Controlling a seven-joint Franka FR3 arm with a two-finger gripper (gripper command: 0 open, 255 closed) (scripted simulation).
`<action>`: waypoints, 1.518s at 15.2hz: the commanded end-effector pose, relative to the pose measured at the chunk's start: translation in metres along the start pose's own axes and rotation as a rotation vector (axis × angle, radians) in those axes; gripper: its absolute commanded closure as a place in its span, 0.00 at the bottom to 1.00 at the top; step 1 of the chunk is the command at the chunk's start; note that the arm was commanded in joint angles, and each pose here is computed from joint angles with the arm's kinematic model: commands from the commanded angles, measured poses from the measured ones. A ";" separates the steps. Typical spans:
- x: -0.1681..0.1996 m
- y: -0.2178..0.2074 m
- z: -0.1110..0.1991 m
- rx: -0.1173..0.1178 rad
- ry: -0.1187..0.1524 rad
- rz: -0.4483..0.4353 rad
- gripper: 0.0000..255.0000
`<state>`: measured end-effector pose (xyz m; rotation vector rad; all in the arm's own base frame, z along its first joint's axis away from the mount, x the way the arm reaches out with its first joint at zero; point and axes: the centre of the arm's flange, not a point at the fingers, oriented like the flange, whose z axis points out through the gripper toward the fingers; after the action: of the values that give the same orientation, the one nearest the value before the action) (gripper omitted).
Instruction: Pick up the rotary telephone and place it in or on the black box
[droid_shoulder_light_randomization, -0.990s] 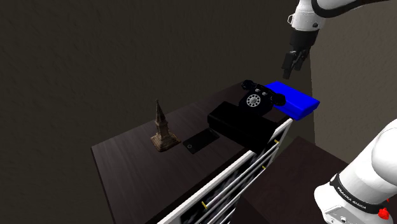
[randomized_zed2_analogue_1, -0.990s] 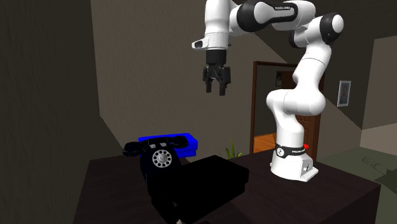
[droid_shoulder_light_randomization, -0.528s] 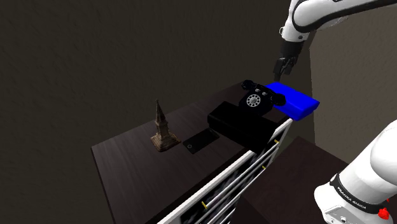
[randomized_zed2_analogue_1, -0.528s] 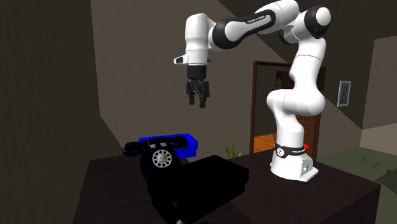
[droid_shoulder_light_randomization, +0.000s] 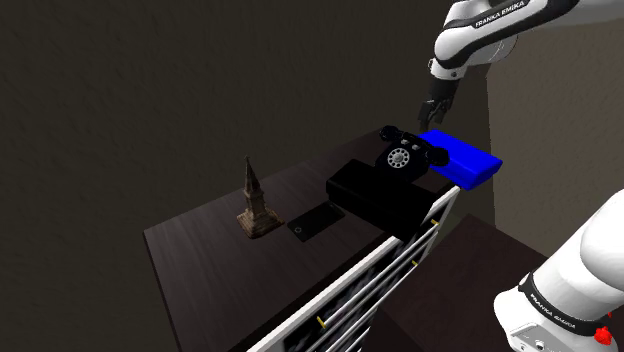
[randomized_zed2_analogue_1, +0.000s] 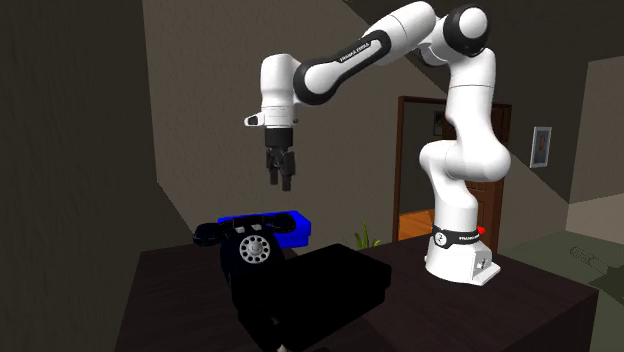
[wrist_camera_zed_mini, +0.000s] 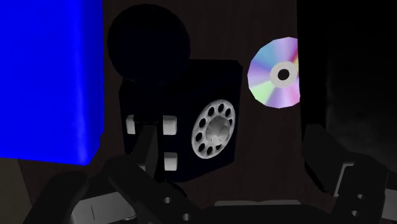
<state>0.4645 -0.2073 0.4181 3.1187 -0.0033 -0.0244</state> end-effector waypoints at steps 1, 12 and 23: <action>0.014 0.016 0.016 0.008 0.005 0.003 0.00; 0.064 0.076 0.090 0.041 0.018 0.016 0.00; 0.065 0.075 0.114 0.041 0.018 0.016 0.00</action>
<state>0.5273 -0.2852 0.3053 3.1592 -0.0287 0.0036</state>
